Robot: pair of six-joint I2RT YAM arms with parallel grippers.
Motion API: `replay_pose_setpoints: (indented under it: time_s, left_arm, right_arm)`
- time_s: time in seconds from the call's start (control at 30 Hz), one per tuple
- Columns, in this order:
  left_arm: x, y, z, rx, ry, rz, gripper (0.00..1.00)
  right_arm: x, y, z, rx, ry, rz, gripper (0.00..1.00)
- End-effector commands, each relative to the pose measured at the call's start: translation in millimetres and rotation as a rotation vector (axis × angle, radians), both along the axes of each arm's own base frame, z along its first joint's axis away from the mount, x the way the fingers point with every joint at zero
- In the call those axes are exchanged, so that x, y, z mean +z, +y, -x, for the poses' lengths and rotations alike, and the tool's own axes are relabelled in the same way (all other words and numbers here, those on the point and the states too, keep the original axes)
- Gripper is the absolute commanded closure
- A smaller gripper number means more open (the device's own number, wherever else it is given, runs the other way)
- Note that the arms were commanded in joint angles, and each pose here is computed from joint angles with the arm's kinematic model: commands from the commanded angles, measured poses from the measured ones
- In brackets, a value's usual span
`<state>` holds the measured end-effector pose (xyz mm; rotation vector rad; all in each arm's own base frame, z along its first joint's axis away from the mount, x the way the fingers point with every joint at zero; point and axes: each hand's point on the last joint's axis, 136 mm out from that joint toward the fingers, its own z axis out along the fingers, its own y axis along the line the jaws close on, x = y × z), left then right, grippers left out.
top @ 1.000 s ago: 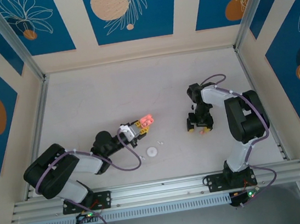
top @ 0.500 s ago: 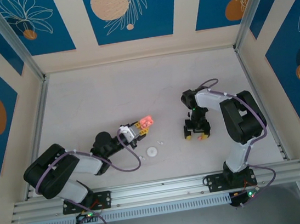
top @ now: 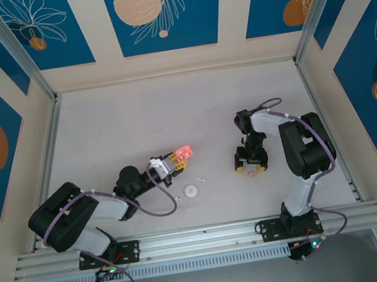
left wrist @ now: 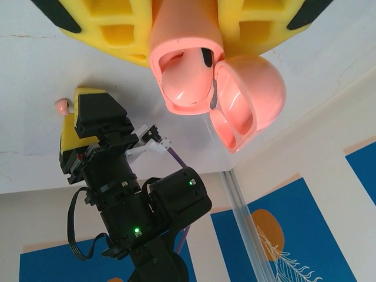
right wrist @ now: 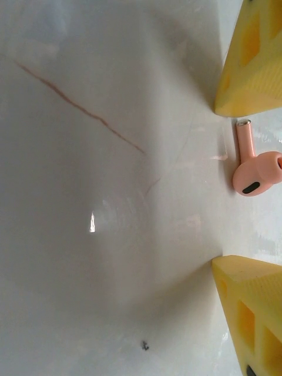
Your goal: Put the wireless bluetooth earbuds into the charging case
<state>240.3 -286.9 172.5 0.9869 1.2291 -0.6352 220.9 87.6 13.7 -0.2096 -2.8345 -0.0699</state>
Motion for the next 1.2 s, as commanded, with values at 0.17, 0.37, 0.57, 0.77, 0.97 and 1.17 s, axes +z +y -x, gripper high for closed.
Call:
replay_pose_setpoints:
  time_s: [0.17,0.37,0.57,0.77,0.97,1.17]
  left_arm:
    - [10.2,-3.6,4.0,-0.019,-0.034,0.019,0.85]
    - [10.1,-4.1,4.3,-0.023,-0.03,0.022,0.85]
    - [10.6,-4.1,4.3,-0.024,-0.028,0.025,0.85]
    - [11.5,-4.5,5.3,-0.028,-0.028,0.028,0.85]
    - [11.8,-3.7,6.3,-0.028,-0.029,0.029,0.85]
    - [12.6,-2.1,6.0,-0.019,-0.033,0.029,0.85]
  right_arm:
    - [-1.9,13.2,38.7,-0.006,0.111,-0.025,0.37]
    - [2.6,15.2,50.4,-0.012,0.115,-0.023,0.4]
    - [4.2,24.4,57.9,-0.006,0.116,-0.046,0.45]
    - [12.0,29.7,58.5,0.001,0.09,-0.064,0.49]
    - [35.6,13.2,45.5,0.007,0.021,0.001,0.48]
    - [36.6,4.4,29.0,-0.012,-0.021,-0.011,0.53]
